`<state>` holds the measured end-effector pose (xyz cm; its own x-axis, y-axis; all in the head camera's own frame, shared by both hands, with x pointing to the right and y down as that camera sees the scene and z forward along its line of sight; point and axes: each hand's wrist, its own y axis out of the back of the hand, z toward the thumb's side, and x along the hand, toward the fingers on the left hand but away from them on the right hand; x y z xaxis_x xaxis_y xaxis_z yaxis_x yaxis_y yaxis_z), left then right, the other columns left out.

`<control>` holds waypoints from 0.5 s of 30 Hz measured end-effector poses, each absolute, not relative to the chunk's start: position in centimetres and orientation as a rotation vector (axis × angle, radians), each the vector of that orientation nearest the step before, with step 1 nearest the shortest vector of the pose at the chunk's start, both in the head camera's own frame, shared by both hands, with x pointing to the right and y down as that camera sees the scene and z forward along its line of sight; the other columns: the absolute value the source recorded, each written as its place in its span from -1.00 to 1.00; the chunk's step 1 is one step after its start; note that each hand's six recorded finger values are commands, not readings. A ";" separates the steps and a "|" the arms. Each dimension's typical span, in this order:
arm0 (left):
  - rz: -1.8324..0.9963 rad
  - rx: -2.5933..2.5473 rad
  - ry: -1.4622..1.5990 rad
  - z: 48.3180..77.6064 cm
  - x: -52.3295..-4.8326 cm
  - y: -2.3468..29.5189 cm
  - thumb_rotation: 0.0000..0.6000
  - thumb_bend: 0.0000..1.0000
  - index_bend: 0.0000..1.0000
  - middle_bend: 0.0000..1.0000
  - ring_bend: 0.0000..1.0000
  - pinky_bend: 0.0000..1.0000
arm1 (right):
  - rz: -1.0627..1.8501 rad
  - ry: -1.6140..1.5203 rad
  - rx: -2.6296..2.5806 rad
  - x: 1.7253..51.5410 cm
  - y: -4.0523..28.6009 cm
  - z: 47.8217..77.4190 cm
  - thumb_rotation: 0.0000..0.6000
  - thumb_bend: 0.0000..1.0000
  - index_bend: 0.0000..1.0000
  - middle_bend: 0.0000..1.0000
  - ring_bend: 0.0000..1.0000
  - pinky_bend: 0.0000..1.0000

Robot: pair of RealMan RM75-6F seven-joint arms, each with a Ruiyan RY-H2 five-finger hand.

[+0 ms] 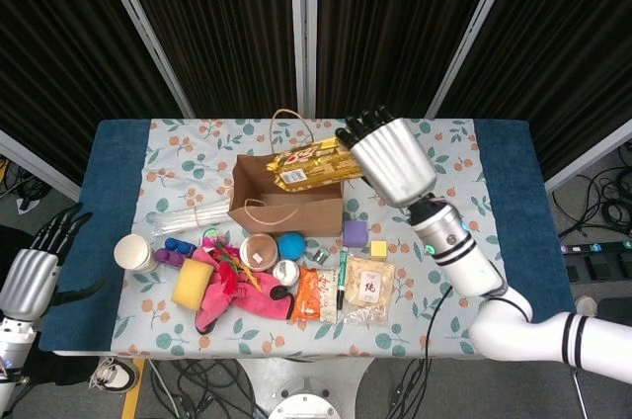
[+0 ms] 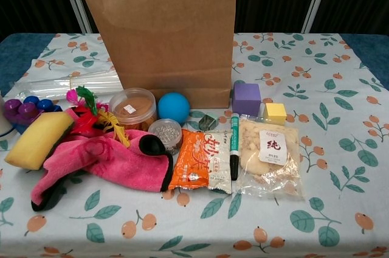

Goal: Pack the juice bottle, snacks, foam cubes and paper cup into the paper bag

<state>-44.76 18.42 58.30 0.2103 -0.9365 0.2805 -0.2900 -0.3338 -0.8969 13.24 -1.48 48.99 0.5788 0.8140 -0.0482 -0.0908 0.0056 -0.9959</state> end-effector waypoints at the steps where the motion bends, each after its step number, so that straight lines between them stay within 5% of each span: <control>1: -1.137 -1.765 1.149 58.3 -44.8 18.4 1.00 -0.82 -0.73 -0.80 -0.87 -0.69 | 0.798 -0.664 -1.396 12.5 -1.6 49.1 1.00 -0.49 0.41 0.10 -0.17 -0.12; 15: -1.141 -1.762 1.177 58.4 -45.6 18.3 1.00 -0.82 -0.73 -0.80 -0.87 -0.69 | 0.873 -0.573 -1.368 6.7 -2.0 51.8 1.00 -0.52 0.37 0.04 -0.19 -0.22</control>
